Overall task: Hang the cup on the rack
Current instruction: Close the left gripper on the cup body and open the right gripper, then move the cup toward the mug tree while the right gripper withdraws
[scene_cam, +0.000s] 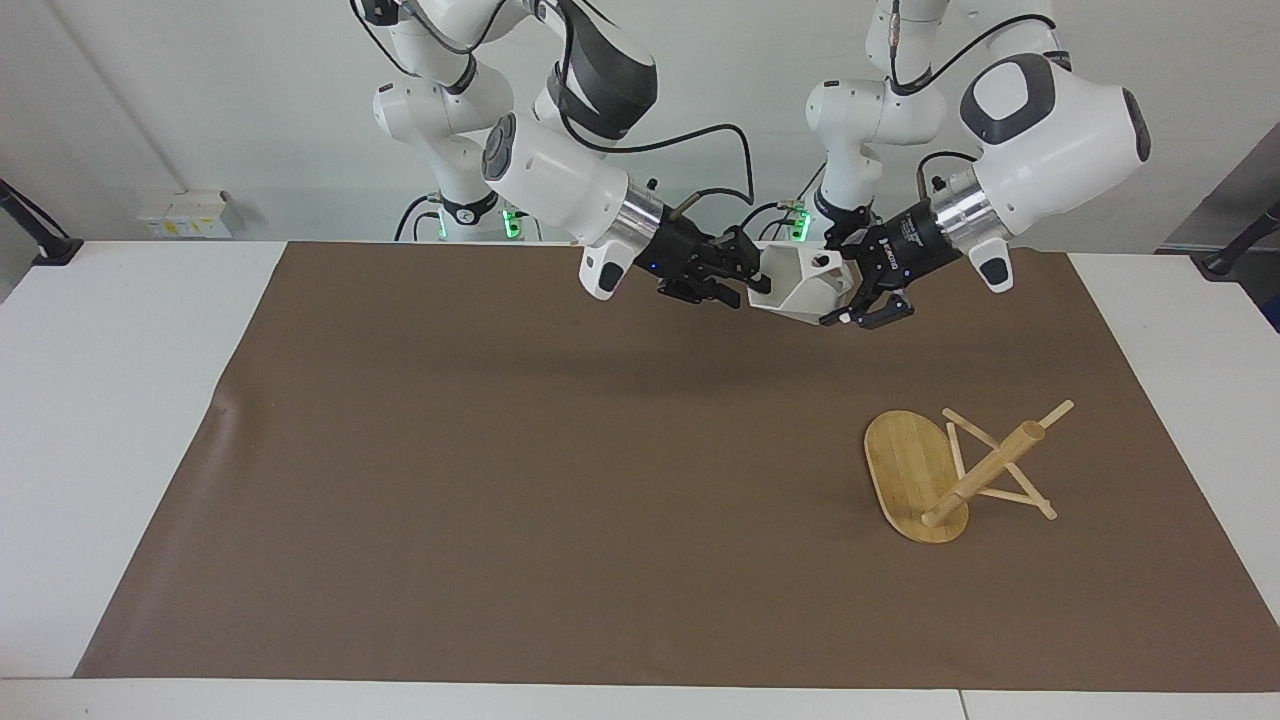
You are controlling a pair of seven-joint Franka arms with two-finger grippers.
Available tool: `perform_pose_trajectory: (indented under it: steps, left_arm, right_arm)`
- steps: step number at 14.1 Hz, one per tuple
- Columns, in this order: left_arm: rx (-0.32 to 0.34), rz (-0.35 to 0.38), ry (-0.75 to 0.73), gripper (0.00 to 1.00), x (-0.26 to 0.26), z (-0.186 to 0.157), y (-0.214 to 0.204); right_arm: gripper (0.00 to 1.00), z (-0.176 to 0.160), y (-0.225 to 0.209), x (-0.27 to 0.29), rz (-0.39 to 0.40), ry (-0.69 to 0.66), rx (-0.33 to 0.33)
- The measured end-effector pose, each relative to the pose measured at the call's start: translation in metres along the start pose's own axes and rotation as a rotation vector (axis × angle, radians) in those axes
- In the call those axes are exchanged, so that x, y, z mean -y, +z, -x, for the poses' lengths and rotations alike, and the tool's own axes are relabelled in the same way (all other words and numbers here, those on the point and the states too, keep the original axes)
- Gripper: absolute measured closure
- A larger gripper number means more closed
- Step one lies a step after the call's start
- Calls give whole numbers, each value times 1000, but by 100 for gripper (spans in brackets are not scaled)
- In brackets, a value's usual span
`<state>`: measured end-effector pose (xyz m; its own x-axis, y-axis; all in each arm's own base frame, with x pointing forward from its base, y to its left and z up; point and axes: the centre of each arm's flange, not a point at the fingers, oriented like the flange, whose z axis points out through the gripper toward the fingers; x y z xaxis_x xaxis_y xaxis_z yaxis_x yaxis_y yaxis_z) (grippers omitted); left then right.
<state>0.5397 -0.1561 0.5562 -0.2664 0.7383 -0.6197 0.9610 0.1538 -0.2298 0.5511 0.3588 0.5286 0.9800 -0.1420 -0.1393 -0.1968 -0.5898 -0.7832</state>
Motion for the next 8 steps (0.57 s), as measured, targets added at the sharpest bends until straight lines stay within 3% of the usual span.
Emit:
perform_pose_trajectory:
  steps: [3,8]
  left_arm:
    - [-6,24,-31,27,-3,-2,-1]
    - [-22,129,-155,27,-16,-21,5]
  right_arm:
    - [1,-1,-1,1,-4,0,-14]
    - [0,-7,-6,-3,15,-15,-39]
